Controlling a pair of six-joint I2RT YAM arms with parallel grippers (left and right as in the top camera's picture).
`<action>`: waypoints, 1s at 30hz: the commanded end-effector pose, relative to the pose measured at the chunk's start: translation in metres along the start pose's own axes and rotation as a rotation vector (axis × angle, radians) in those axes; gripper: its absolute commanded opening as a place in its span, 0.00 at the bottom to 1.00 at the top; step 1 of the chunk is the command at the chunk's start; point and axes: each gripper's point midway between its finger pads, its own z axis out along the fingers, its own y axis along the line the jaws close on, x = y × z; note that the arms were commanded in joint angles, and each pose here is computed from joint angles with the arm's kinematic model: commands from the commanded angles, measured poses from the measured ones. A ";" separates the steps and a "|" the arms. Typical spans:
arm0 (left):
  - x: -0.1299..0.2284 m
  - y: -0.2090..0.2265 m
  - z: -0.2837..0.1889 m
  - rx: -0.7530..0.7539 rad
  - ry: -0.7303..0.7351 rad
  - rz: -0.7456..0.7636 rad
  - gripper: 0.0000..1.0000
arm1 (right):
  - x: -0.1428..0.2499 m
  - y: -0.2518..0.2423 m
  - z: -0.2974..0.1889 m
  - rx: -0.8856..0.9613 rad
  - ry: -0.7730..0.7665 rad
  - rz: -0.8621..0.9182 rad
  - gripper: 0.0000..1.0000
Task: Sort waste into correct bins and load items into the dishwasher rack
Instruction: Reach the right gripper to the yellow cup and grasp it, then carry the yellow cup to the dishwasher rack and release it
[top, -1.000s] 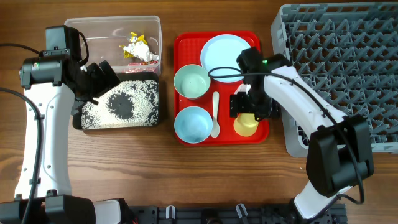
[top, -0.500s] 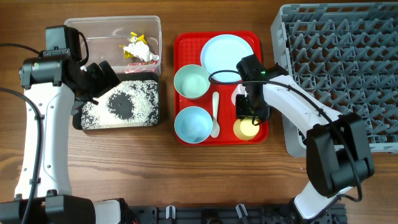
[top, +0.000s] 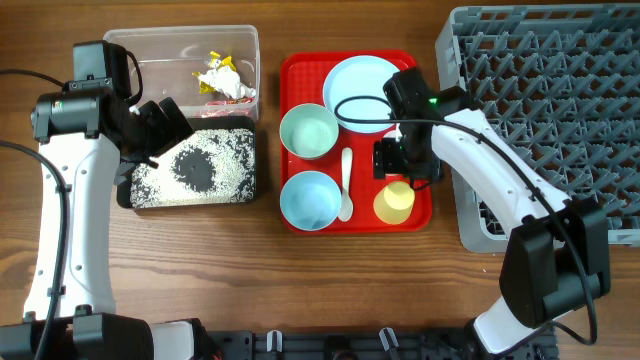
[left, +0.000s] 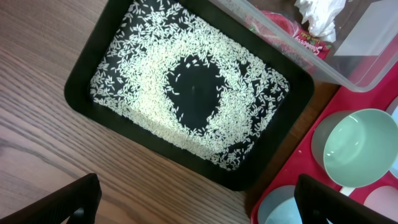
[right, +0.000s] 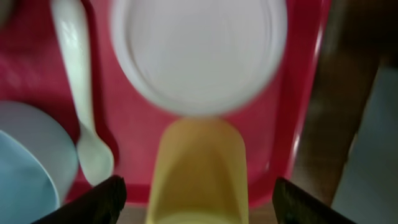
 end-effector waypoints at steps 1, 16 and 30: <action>0.000 0.000 0.003 0.003 0.008 -0.008 1.00 | 0.021 -0.009 0.005 0.063 0.046 -0.010 0.78; 0.000 0.000 0.003 0.003 0.008 -0.008 1.00 | 0.026 0.005 0.048 0.145 -0.074 0.000 0.75; 0.000 0.000 0.003 0.003 0.008 -0.008 1.00 | 0.008 0.020 -0.073 -0.063 -0.164 -0.001 0.62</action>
